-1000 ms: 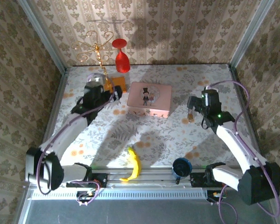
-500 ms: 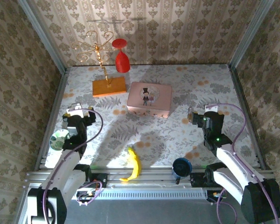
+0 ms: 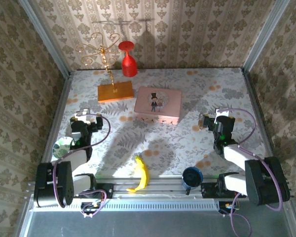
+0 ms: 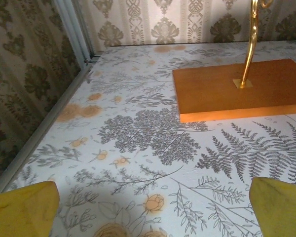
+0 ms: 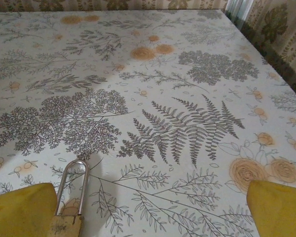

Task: Unlock the padlock with the key

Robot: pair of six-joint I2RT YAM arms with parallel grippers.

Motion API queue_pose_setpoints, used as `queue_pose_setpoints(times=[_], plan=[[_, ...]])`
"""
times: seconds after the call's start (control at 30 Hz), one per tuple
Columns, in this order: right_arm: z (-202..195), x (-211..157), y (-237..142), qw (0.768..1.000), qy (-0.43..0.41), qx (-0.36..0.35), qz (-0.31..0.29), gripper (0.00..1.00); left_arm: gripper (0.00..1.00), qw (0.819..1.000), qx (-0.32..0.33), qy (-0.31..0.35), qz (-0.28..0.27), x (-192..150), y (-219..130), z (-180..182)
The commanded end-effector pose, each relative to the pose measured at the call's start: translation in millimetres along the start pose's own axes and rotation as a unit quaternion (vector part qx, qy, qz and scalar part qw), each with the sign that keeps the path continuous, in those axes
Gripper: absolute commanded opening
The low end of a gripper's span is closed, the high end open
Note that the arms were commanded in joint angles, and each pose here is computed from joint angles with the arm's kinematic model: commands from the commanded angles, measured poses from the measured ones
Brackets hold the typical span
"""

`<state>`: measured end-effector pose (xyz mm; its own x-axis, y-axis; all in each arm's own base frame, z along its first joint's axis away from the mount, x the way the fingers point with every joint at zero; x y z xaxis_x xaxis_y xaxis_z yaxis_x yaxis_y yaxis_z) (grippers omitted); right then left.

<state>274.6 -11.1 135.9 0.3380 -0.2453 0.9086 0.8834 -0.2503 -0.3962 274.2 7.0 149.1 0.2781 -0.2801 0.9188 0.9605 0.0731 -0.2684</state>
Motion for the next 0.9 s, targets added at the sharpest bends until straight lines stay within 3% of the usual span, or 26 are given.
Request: queue_pose_setpoints(times=[0.0, 0.13, 0.37, 0.5, 0.67, 0.87], plan=[[9.8, 23.1, 7.2, 0.997, 0.028, 0.038, -0.058, 1.00, 1.00, 0.998, -0.016, -0.001, -0.059, 21.7, 10.7, 4.2], [12.7, 23.8, 17.4, 0.996, 0.030, 0.052, -0.064, 1.00, 1.00, 0.999, -0.041, 0.000, -0.033, 17.4, 20.8, 0.5], [12.2, 2.6, 32.5, 0.996, 0.030, 0.062, -0.057, 1.00, 1.00, 0.995, -0.086, 0.017, -0.037, -1.2, 36.9, -14.4], [12.5, 1.8, 35.7, 0.996, 0.030, 0.063, -0.050, 1.00, 1.00, 0.994, -0.106, 0.019, -0.002, -6.8, 53.0, -18.5], [13.9, 5.2, 44.0, 0.997, 0.031, 0.065, -0.027, 1.00, 1.00, 0.995, -0.099, 0.023, -0.009, -6.2, 53.9, -18.9], [26.2, 3.8, 44.7, 0.987, 0.004, 0.160, 0.005, 1.00, 1.00, 0.996, -0.088, 0.021, -0.002, -7.0, 54.1, -17.3]])
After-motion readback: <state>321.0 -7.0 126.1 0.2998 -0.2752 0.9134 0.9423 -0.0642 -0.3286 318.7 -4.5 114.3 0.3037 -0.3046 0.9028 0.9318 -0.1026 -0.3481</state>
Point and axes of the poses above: each hand's point on the last joint's axis, 136 mm out from that joint toward the fingers, its own y axis out along the fingers, its own z axis along the line the jaws close on, x = y × z, the point moved 8 cm from there along -y, back along the fingers, and after that the axes turned 13 degrees about y, right-handed, at the moved point
